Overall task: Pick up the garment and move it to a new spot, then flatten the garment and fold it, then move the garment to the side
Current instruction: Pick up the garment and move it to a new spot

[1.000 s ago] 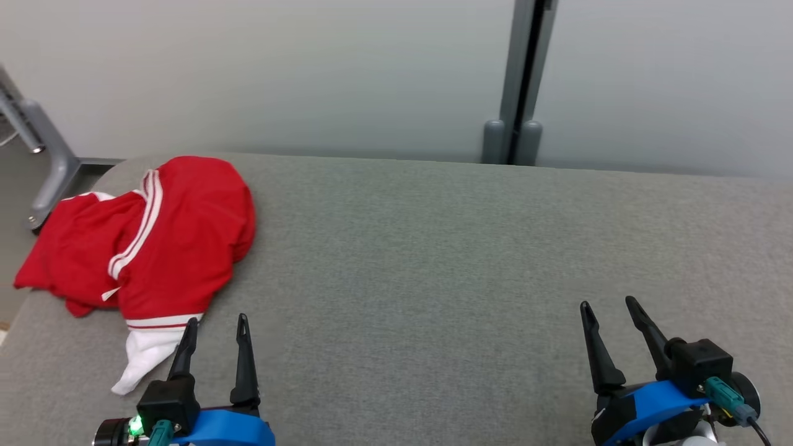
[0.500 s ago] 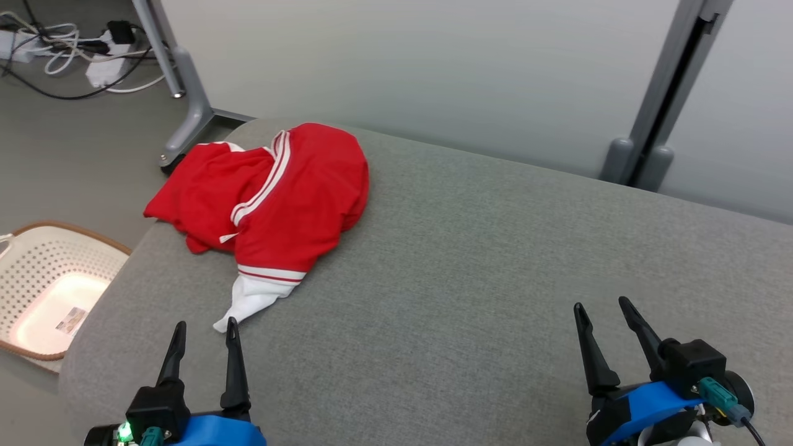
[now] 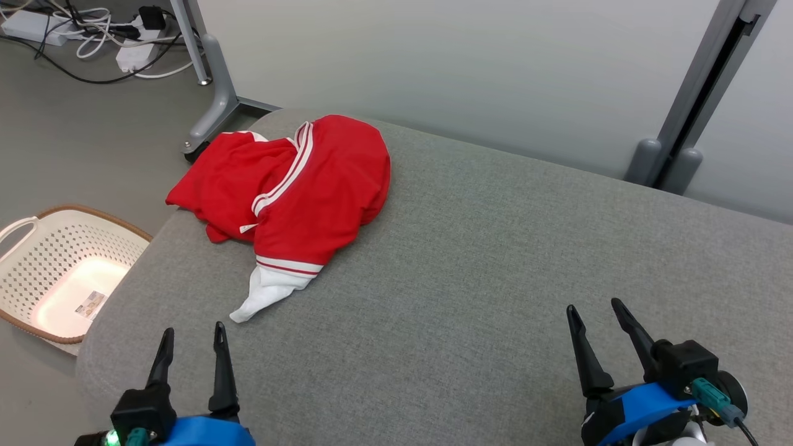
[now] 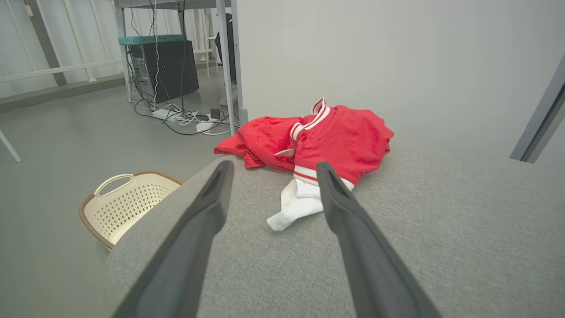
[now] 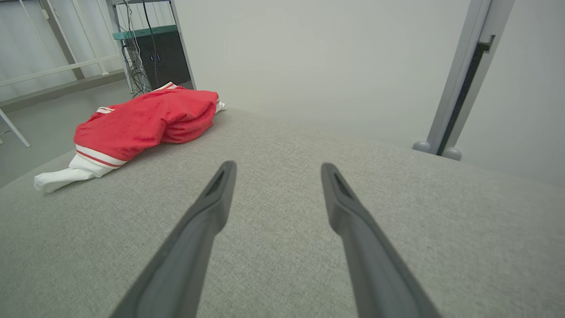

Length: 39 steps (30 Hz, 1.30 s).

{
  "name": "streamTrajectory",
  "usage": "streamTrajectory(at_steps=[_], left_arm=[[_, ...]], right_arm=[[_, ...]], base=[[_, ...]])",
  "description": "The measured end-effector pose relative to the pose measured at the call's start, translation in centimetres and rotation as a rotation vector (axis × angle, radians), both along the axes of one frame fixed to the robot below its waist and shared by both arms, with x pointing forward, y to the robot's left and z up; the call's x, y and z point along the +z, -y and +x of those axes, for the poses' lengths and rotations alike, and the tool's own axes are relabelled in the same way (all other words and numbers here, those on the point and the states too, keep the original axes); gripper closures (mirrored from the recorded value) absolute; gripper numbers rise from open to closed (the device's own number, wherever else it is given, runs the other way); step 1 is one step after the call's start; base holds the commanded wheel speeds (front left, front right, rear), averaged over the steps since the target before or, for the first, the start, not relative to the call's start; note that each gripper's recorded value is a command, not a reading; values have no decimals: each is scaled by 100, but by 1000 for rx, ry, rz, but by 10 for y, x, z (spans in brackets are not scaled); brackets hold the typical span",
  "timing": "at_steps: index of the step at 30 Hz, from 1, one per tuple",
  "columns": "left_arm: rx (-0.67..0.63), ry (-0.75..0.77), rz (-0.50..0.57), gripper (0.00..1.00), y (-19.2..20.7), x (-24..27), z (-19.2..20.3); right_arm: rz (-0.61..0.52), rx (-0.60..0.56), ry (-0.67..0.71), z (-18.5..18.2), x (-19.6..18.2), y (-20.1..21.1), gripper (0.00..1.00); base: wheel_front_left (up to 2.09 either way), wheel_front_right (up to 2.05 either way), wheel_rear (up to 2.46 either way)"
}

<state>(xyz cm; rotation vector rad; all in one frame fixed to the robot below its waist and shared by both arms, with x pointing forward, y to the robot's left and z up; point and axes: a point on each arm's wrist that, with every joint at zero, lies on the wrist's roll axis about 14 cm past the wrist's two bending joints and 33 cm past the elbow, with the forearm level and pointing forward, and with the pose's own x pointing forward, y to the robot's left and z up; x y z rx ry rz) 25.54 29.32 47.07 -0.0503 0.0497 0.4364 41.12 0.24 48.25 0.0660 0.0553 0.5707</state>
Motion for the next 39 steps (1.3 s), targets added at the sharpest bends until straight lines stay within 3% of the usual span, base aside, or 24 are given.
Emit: streamTrajectory(at_steps=[3, 7, 14, 22, 27, 33, 35, 36, 39], left_arm=[[18, 11, -34, 0, -6, 5, 6], [3, 72, -2, 0, -21, 45, 34], [-36, -11, 6, 0, -59, 80, 100], [-59, -353, -193, 0, -75, 13, 167], [-92, -519, -344, 0, -58, -41, 184], [-68, -708, -438, 0, -45, -88, 177], [-72, -758, -477, 70, -38, -98, 171], [-79, -771, -491, 100, -34, -101, 170], [-110, -744, -500, 100, -28, -93, 177]], right_arm=[[0, -9, -6, 1, -2, 3, 0], [0, -24, -15, 5, -6, 8, 0], [-6, -50, -43, 16, -18, 17, 0], [-28, -133, -101, 32, -47, 49, 0], [-46, -205, -123, 37, -61, 76, 0], [-58, -268, -132, 38, -67, 100, 0], [-58, -280, -130, 37, -66, 105, 0], [-55, -285, -127, 37, -65, 106, 0], [-52, -295, -124, 35, -63, 110, 0]], base=[[0, 0, 0], [0, 0, 0], [0, 0, 0], [0, 0, 0], [0, 0, 0], [0, 0, 0], [0, 0, 0], [0, 0, 0], [0, 0, 0]])
